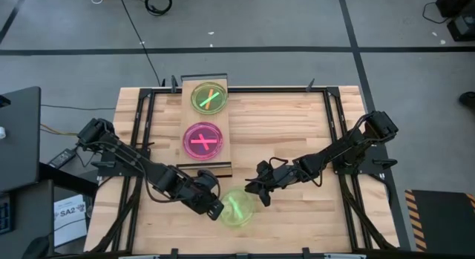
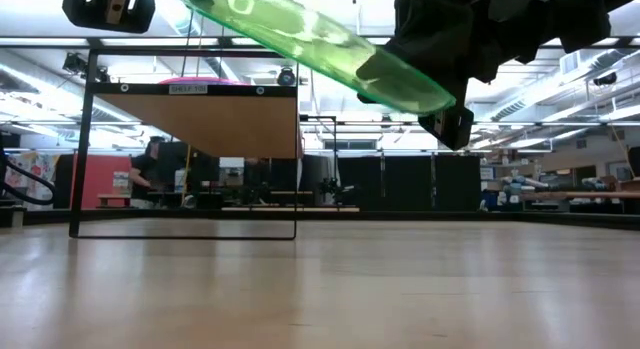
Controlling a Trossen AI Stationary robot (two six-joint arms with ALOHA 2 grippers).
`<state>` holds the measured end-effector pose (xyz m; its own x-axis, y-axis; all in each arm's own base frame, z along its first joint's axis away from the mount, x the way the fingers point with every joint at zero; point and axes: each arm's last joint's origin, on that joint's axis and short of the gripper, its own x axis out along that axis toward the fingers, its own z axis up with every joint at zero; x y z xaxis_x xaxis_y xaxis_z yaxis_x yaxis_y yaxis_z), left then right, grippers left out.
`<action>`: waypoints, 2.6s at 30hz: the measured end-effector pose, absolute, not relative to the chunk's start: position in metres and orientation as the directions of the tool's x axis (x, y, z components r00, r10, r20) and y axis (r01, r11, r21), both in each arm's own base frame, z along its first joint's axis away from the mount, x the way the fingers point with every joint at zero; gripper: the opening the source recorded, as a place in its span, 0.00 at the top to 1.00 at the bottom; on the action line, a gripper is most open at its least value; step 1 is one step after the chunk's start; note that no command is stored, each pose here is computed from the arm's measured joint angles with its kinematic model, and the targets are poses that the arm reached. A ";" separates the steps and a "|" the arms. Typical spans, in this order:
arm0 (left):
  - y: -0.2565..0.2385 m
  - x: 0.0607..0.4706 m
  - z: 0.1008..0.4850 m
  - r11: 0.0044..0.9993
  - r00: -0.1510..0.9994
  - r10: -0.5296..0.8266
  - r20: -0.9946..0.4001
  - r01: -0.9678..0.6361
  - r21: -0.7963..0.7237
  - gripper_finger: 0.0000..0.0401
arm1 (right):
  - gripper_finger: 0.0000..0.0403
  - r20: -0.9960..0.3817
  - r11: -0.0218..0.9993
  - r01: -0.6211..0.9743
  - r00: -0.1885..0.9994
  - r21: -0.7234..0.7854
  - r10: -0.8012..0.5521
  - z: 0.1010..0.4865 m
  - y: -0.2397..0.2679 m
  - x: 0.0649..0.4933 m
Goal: Place and stack plates onto a shelf
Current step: Stack the green plate on top of the pink plate on the shelf
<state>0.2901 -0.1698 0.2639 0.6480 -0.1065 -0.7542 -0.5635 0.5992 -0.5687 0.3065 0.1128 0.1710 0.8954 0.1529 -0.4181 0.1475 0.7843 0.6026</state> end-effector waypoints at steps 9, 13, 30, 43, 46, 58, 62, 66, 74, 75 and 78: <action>-0.169 0.290 0.263 0.615 0.644 -0.094 -0.759 -0.562 -0.553 0.94 | 0.71 -0.408 0.780 -0.075 0.819 0.622 0.404 0.172 0.117 0.306; -0.169 0.289 0.263 0.622 0.644 -0.092 -0.759 -0.558 -0.549 0.98 | 0.71 -0.404 0.753 -0.125 0.781 0.646 0.476 0.173 0.119 0.304; -0.170 0.288 0.266 0.648 0.642 -0.121 -0.757 -0.527 -0.550 0.98 | 0.71 -0.347 0.783 -0.250 0.791 0.570 0.504 0.234 0.101 0.273; -0.158 0.269 0.313 0.646 0.742 -0.179 -0.647 -0.407 -0.645 0.98 | 0.71 -0.430 0.919 -0.144 0.850 0.368 0.305 0.272 0.075 0.220; -0.147 0.263 0.329 0.642 0.777 -0.166 -0.607 -0.383 -0.664 0.98 | 0.71 -0.432 0.933 -0.121 0.861 0.339 0.269 0.275 0.072 0.215; -0.069 0.214 0.365 0.600 0.767 0.025 -0.641 -0.524 -0.604 0.98 | 0.71 -0.444 0.941 -0.102 0.862 0.322 0.245 0.273 0.072 0.216; -0.042 0.197 0.366 0.561 0.701 0.118 -0.703 -0.631 -0.536 0.98 | 0.71 -0.455 0.942 -0.098 0.857 0.320 0.244 0.271 0.072 0.217; -0.019 0.185 0.362 0.502 0.612 0.208 -0.763 -0.736 -0.454 0.98 | 0.71 -0.450 0.942 -0.100 0.859 0.321 0.244 0.271 0.072 0.217; 0.010 0.179 0.352 0.415 0.448 0.306 -0.840 -0.857 -0.306 0.98 | 0.71 -0.451 0.942 -0.099 0.859 0.321 0.244 0.271 0.072 0.217; 0.012 0.180 0.352 0.412 0.443 0.312 -0.840 -0.860 -0.301 0.98 | 0.71 -0.451 0.942 -0.099 0.858 0.320 0.244 0.271 0.072 0.217; 0.018 0.182 0.351 0.401 0.430 0.322 -0.843 -0.869 -0.290 0.98 | 0.71 -0.450 0.942 -0.099 0.859 0.321 0.244 0.271 0.072 0.217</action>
